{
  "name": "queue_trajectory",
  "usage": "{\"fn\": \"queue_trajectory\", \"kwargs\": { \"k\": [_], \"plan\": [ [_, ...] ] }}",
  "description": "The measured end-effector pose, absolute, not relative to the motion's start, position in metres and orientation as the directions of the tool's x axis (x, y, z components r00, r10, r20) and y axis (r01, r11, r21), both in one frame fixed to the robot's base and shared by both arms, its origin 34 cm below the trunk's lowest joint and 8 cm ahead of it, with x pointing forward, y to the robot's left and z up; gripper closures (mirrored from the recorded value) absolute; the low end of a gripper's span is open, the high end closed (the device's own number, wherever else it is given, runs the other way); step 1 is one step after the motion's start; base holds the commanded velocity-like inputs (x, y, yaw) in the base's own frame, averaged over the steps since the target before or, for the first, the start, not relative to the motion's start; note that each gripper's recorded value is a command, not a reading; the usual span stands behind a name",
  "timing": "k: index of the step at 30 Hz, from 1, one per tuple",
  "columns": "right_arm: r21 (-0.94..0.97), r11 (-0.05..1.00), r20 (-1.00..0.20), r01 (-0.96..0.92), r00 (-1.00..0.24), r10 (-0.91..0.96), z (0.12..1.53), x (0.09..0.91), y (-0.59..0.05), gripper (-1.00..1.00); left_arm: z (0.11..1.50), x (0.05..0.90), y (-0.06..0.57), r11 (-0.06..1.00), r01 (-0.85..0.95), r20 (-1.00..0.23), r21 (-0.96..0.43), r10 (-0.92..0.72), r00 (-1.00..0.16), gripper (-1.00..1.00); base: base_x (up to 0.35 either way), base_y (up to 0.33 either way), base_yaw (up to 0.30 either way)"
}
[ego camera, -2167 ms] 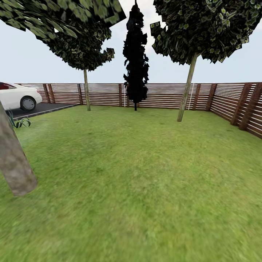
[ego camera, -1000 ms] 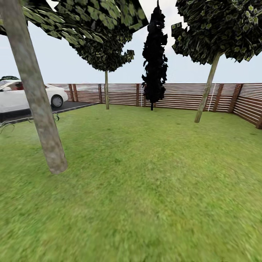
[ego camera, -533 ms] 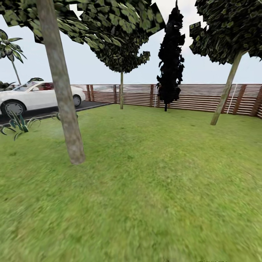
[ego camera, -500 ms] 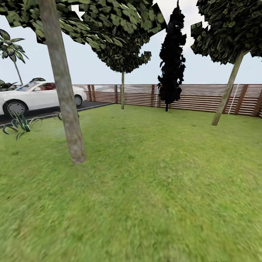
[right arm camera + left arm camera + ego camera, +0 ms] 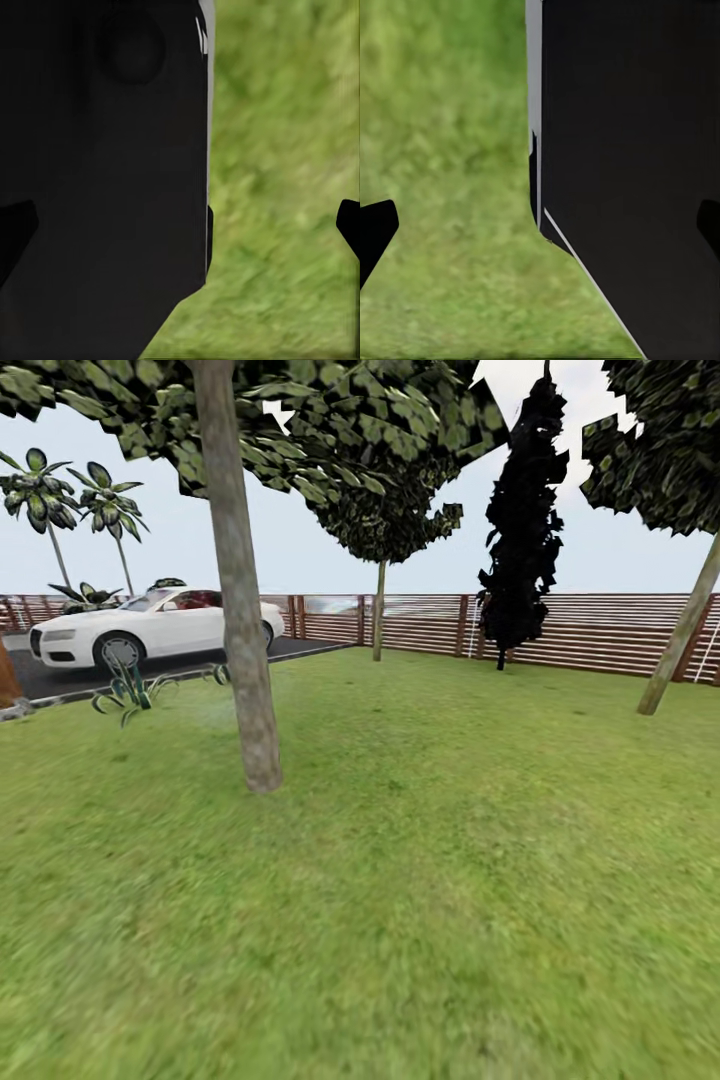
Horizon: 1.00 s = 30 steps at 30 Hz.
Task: Take the three Easter eggs out of the wicker basket on the lawn in the garden, then place them on the lawn next to a single tree (choose any tree) so that all three eggs are next to the same tree and none are left in the basket.
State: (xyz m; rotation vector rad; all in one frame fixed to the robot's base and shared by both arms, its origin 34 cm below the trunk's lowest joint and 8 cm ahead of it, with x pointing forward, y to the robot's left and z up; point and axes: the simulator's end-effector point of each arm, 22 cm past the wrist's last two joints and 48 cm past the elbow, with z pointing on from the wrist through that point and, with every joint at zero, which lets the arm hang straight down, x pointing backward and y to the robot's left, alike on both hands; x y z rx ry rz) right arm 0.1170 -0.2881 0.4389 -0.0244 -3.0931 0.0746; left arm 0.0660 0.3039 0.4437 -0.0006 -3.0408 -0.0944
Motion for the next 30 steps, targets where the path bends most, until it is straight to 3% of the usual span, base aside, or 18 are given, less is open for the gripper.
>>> {"fn": "queue_trajectory", "kwargs": {
  "k": [30],
  "plan": [
    [-0.051,0.999,0.041,0.014,-0.999,0.016,0.4389,0.1191,-0.29,-1.0,0.4434,0.0678,0.3039,0.998,0.003,0.094,0.062,-0.003,-0.996,-1.0,-0.336,0.0,0.255]
  ]
}}
